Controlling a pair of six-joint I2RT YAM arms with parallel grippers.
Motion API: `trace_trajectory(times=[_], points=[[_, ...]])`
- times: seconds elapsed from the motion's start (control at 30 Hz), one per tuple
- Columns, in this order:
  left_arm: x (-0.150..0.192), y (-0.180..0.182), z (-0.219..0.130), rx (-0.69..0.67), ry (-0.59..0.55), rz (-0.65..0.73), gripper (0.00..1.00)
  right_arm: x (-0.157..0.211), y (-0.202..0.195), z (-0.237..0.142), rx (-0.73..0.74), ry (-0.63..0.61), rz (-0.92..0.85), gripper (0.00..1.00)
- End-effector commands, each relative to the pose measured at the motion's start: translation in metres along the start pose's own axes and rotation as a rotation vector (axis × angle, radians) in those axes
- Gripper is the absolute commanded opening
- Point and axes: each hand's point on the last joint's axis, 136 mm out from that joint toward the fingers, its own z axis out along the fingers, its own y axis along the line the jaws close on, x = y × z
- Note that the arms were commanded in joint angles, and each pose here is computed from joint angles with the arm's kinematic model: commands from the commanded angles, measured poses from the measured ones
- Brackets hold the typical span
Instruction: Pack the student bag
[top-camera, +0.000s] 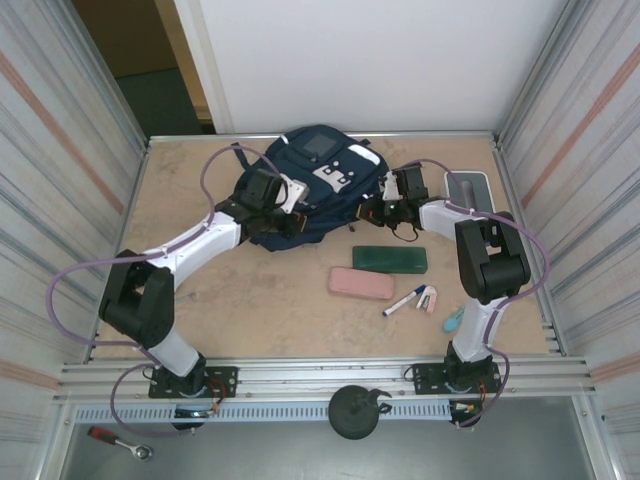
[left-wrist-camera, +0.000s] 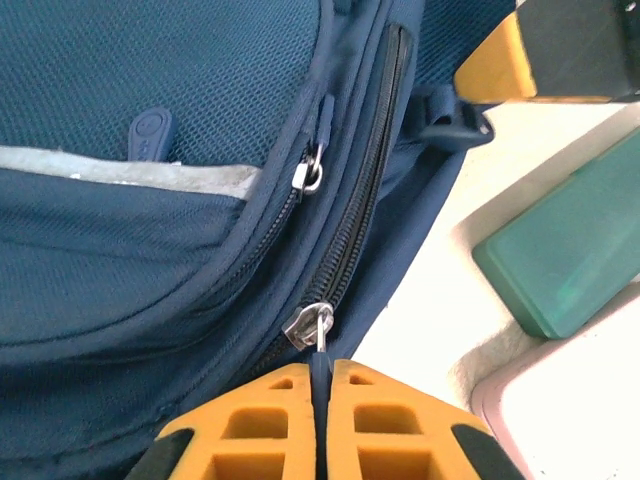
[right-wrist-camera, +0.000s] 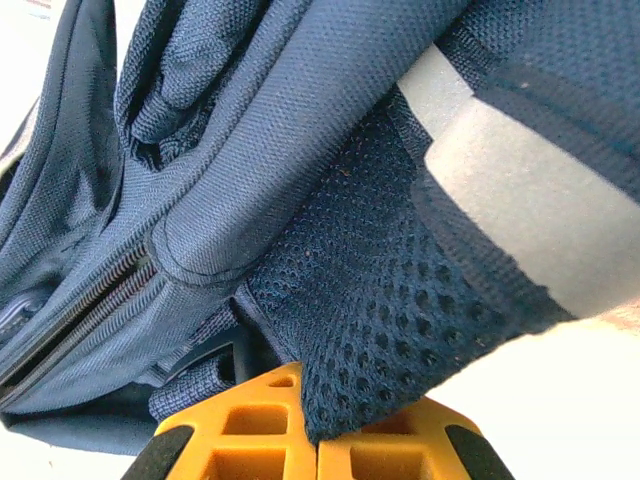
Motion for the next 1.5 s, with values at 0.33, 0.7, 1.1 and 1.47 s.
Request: trace_trajectory(times=[0.33, 0.7, 1.1, 1.47], points=[[-0.008, 0.016, -0.006, -0.055, -0.025, -0.026, 0.0, 0.005, -0.018, -0.007, 0.066, -0.056, 0.032, 0.0], [0.015, 0.04, -0.02, -0.14, 0.009, -0.076, 0.0, 0.001, -0.037, -0.011, 0.136, -0.108, 0.053, 0.0], [-0.035, -0.037, 0.024, 0.031, -0.028, 0.029, 0.0, 0.015, 0.017, 0.011, 0.028, -0.082, -0.015, 0.0], [0.02, 0.052, -0.03, -0.279, 0.016, -0.075, 0.0, 0.013, -0.067, -0.024, 0.245, -0.171, 0.105, 0.0]])
